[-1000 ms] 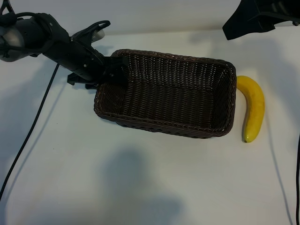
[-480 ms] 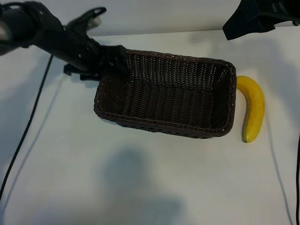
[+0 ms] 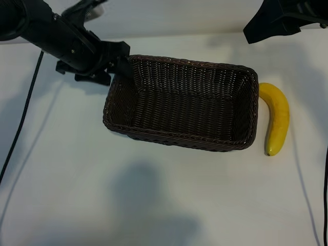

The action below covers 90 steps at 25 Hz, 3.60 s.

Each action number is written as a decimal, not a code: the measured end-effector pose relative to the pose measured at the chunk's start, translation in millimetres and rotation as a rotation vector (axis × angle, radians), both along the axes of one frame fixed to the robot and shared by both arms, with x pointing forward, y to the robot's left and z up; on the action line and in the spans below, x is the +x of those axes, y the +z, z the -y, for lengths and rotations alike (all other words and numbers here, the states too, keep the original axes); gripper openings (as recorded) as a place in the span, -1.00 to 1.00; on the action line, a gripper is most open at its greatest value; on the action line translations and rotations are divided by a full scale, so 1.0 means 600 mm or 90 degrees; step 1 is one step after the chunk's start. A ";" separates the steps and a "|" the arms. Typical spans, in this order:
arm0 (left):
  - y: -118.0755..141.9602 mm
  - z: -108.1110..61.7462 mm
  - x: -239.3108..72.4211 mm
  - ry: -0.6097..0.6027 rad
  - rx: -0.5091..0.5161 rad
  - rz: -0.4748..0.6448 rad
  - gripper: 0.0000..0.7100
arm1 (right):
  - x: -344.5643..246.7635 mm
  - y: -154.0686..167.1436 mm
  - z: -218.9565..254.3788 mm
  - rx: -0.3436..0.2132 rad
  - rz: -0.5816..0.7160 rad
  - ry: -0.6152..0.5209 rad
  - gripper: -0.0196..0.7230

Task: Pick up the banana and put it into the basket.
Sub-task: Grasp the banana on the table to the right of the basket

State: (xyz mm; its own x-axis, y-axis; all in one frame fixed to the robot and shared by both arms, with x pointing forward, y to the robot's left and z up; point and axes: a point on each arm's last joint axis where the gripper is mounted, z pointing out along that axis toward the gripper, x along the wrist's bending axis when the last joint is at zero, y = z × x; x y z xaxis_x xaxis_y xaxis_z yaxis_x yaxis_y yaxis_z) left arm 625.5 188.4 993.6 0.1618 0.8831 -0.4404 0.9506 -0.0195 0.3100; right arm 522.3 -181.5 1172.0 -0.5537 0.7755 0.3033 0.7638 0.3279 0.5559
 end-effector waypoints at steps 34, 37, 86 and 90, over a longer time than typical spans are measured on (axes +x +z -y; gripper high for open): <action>0.177 -0.101 -0.175 -0.039 0.015 0.219 0.73 | 0.001 -0.001 0.001 -0.006 0.003 -0.001 0.68; 0.176 -0.103 -0.174 -0.036 0.022 0.219 0.73 | 0.009 -0.012 0.008 -0.053 0.010 -0.001 0.68; 0.176 -0.103 -0.174 -0.032 0.025 0.215 0.72 | 0.161 -0.293 0.025 -0.333 -0.241 -0.143 0.68; 0.176 -0.103 -0.174 -0.032 0.025 0.215 0.72 | 0.163 -0.299 0.024 -0.335 -0.241 -0.138 0.68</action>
